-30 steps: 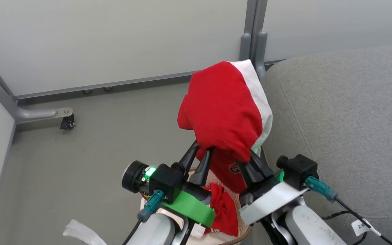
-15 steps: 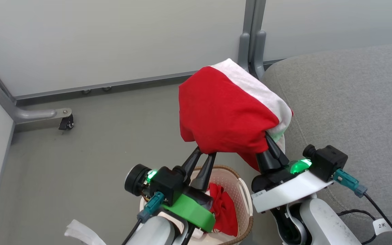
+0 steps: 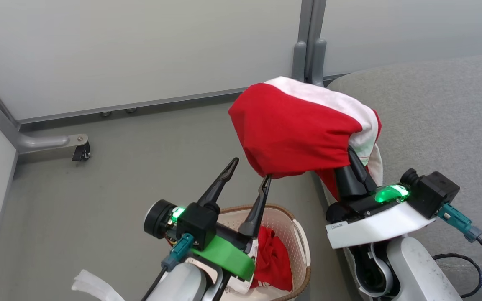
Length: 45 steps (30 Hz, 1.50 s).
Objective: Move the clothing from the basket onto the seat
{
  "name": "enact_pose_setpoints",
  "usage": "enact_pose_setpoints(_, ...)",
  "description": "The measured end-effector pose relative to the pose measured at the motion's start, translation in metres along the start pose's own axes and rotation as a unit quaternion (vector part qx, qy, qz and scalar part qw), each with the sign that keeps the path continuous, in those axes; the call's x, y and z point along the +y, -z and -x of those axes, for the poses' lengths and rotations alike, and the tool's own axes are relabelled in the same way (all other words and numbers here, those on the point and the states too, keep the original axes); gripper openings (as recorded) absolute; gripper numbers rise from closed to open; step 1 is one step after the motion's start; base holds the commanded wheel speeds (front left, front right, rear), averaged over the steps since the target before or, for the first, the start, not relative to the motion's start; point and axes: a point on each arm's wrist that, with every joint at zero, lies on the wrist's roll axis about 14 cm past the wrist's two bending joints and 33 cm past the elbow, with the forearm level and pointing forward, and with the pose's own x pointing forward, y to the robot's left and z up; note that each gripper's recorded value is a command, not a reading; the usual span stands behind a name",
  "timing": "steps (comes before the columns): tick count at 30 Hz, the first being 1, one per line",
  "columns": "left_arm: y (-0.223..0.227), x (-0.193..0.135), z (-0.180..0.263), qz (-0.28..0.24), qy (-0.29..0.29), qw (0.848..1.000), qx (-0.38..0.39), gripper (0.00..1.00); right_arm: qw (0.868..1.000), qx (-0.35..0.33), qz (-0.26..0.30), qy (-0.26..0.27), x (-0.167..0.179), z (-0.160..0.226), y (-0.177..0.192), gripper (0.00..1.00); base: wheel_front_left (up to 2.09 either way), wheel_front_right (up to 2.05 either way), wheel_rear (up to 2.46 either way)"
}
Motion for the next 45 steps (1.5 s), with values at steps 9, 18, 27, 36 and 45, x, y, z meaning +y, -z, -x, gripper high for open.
enact_pose_setpoints(9, 0.001, 0.017, 0.009, -0.017, -0.014, 1.0, 0.002, 1.0, 0.999, -0.03, 0.003, 0.021, -0.014, 0.001, -0.02, 0.0, 0.0, 0.0, 0.0)
enact_pose_setpoints(18, 0.023, 0.04, 0.037, -0.025, -0.045, 0.998, 0.04, 1.0, 0.998, -0.046, 0.016, 0.047, -0.031, 0.004, -0.032, 0.0, 0.0, 0.0, 0.0)
enact_pose_setpoints(27, 0.02, 0.099, 0.082, -0.016, -0.178, 0.983, 0.036, 1.0, 0.996, -0.053, 0.026, 0.062, -0.041, 0.009, -0.037, 0.0, 0.0, 0.0, 0.0)
enact_pose_setpoints(36, 0.025, 0.137, 0.143, -0.007, -0.275, 0.96, 0.049, 1.0, 0.996, -0.041, 0.027, 0.074, -0.047, 0.013, -0.029, 0.0, 0.0, 0.0, 0.0)
enact_pose_setpoints(45, 0.042, 0.128, 0.168, 0.022, -0.283, 0.956, 0.072, 1.0, 0.997, -0.027, 0.022, 0.075, -0.047, 0.016, -0.019, 0.0, 0.0, 0.0, 0.0)
